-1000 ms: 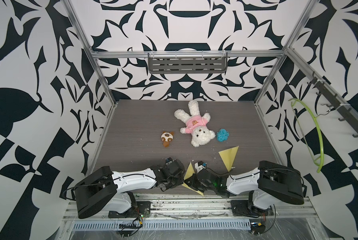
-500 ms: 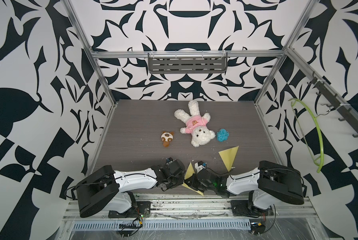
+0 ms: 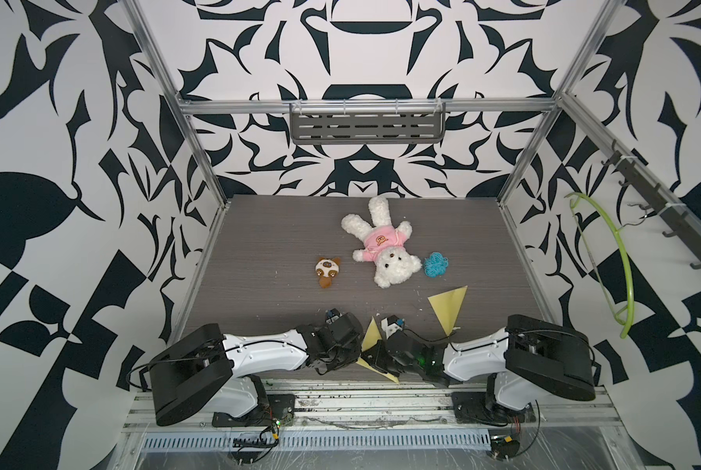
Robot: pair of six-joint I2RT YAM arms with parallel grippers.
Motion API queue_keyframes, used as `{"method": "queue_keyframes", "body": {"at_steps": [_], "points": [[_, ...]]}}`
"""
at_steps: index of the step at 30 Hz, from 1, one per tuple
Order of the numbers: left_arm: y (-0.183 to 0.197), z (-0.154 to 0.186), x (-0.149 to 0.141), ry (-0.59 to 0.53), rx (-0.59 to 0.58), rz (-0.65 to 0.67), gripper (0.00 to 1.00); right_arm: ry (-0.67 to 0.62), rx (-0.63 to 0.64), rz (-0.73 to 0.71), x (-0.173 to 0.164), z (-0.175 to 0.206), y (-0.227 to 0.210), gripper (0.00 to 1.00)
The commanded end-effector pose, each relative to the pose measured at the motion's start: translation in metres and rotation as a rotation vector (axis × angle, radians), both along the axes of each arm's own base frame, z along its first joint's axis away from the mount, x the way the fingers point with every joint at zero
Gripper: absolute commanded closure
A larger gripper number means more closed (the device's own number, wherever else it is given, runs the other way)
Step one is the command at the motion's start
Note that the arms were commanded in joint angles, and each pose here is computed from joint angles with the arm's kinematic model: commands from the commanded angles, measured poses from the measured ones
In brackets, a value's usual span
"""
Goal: Fold the square paper diagonally
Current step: Fold the paper at the center of the board.
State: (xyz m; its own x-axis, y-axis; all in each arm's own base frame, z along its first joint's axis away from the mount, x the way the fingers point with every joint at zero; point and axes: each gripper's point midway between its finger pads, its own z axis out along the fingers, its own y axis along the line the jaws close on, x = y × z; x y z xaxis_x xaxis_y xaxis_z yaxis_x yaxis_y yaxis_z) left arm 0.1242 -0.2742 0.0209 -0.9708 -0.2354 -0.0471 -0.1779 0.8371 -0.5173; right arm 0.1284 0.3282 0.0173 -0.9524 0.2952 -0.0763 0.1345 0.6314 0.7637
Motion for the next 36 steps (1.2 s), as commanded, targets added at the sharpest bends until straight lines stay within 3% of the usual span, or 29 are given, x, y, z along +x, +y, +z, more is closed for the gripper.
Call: {"method": "queue_keyframes", "body": {"at_steps": [1, 11, 28, 36], "points": [[0.005, 0.0, -0.006, 0.011, 0.005, -0.008, 1.0, 0.023, -0.093, 0.024, -0.009, -0.018, -0.013, 1.0], [0.002, -0.001, -0.014, 0.028, 0.015, -0.014, 1.0, -0.052, -0.059, 0.033, -0.002, 0.003, -0.01, 0.89], [-0.002, -0.014, -0.026, 0.06, 0.092, -0.039, 1.0, -0.087, -0.061, 0.03, 0.0, 0.012, -0.02, 0.9], [0.013, -0.014, -0.027, 0.053, 0.138, -0.038, 1.0, -0.112, -0.13, -0.008, 0.008, 0.02, -0.054, 0.92]]}}
